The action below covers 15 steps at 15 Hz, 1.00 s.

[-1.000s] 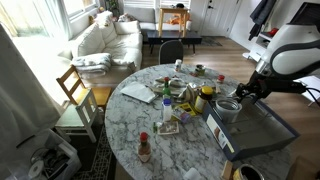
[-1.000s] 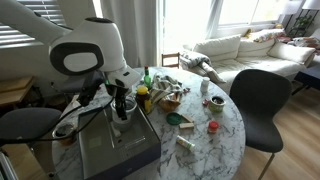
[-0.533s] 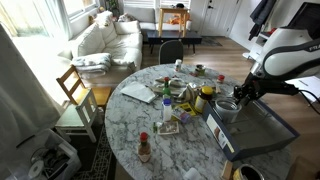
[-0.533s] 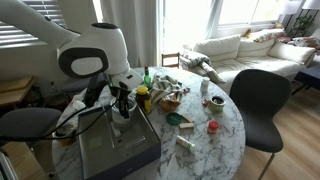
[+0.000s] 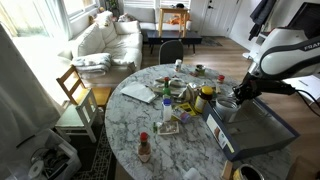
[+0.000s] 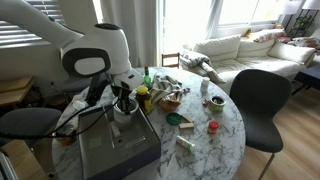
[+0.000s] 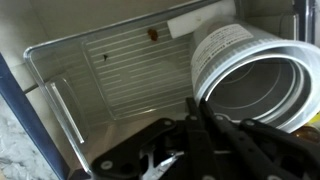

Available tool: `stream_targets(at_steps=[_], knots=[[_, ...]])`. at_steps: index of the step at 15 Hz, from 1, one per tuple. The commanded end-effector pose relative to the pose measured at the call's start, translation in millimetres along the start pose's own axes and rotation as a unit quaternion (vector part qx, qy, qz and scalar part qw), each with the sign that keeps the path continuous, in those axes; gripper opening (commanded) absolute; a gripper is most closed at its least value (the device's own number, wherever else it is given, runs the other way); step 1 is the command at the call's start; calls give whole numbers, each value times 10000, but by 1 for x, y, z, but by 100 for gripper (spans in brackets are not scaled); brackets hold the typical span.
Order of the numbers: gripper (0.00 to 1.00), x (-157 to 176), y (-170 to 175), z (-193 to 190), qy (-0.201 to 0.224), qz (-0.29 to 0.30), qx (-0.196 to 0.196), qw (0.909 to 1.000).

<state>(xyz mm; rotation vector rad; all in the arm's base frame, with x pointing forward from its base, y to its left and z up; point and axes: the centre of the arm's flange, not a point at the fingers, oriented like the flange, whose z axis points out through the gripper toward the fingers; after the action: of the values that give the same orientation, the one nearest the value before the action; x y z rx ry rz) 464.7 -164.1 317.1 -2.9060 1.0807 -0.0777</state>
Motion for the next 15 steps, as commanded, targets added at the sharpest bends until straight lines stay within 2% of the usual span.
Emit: stream_targets(at_steps=[1, 5, 8, 12, 15], knots=[[1, 1, -3, -3, 47, -73, 81, 9999], [1, -10, -22, -35, 280, -374, -33, 9989], [1, -24, -45, -66, 401, -861, -244, 9952], [1, -46, -81, -99, 387, -1572, -624, 9848], [1, -72, -115, -116, 365, -2107, -916, 9726]])
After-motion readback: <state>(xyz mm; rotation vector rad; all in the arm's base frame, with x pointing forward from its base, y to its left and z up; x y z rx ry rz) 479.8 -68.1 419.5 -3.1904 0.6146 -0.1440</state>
